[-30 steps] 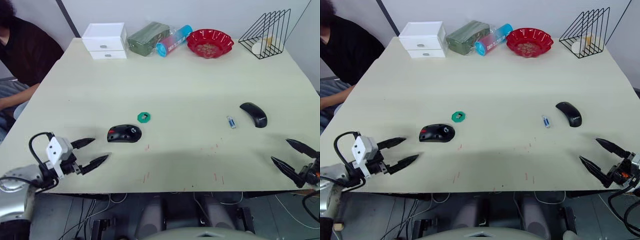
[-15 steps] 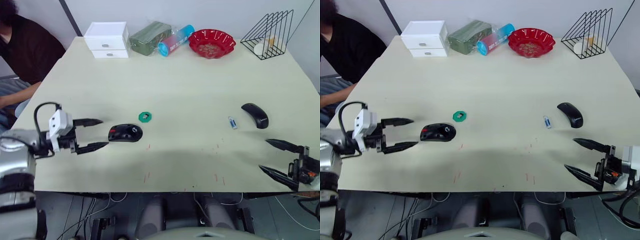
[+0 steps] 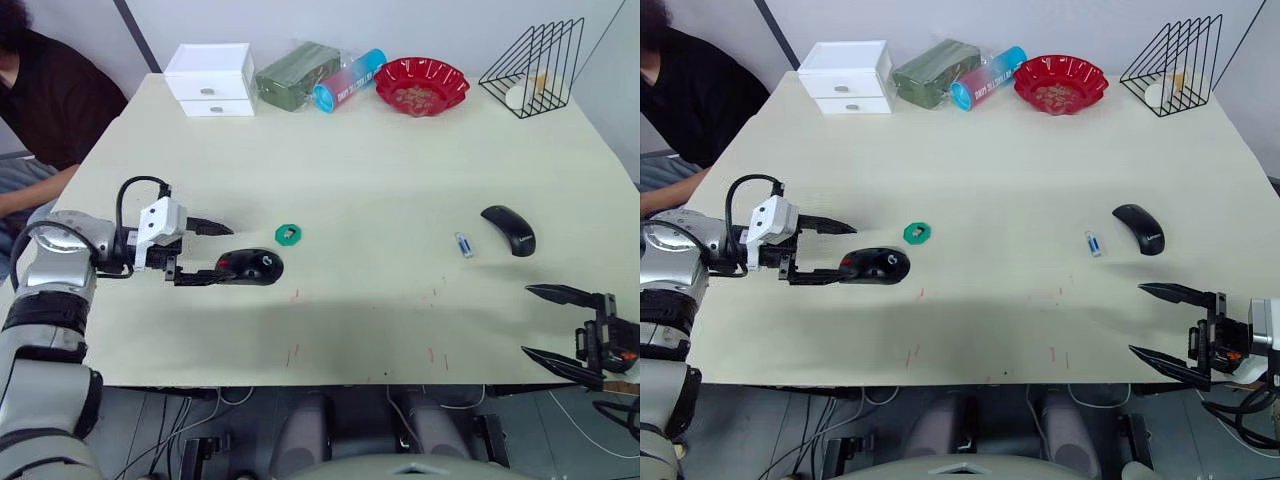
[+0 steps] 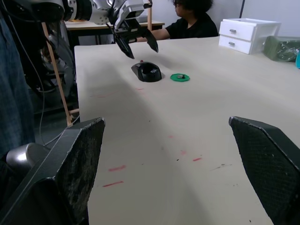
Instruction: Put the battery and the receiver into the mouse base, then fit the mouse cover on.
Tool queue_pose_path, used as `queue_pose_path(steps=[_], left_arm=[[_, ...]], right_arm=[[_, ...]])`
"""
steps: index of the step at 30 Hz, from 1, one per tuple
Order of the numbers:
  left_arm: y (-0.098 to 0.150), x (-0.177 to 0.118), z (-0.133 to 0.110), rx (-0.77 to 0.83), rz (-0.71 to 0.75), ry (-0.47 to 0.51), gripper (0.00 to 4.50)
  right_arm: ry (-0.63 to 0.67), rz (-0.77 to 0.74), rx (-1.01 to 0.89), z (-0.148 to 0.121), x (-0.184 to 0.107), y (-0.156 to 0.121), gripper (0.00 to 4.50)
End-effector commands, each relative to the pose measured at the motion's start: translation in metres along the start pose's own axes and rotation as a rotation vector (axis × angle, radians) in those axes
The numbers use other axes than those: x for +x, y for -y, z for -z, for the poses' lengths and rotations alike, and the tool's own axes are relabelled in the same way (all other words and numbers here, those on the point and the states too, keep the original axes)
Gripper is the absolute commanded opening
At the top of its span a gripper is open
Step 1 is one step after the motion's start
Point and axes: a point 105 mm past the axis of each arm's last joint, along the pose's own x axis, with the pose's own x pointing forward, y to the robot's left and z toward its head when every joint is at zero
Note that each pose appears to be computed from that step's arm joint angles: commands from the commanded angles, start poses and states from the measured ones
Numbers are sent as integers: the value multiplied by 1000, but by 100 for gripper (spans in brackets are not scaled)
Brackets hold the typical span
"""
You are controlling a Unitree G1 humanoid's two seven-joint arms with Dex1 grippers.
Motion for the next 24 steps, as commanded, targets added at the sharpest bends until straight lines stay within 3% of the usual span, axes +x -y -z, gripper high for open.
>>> queue_pose_path(steps=[1,5,11,24], left_arm=[[1,1,-5,47,63,-20,450],[-2,9,-7,82,101,-45,450],[-5,18,-2,156,180,-171,450],[-2,41,8,107,219,-166,450]], right_arm=[[13,-2,-46,-9,-1,-2,445],[8,-3,-42,-10,0,-6,445],[-17,14,-29,-12,-4,-10,445],[-29,34,-30,-20,-8,-15,445]])
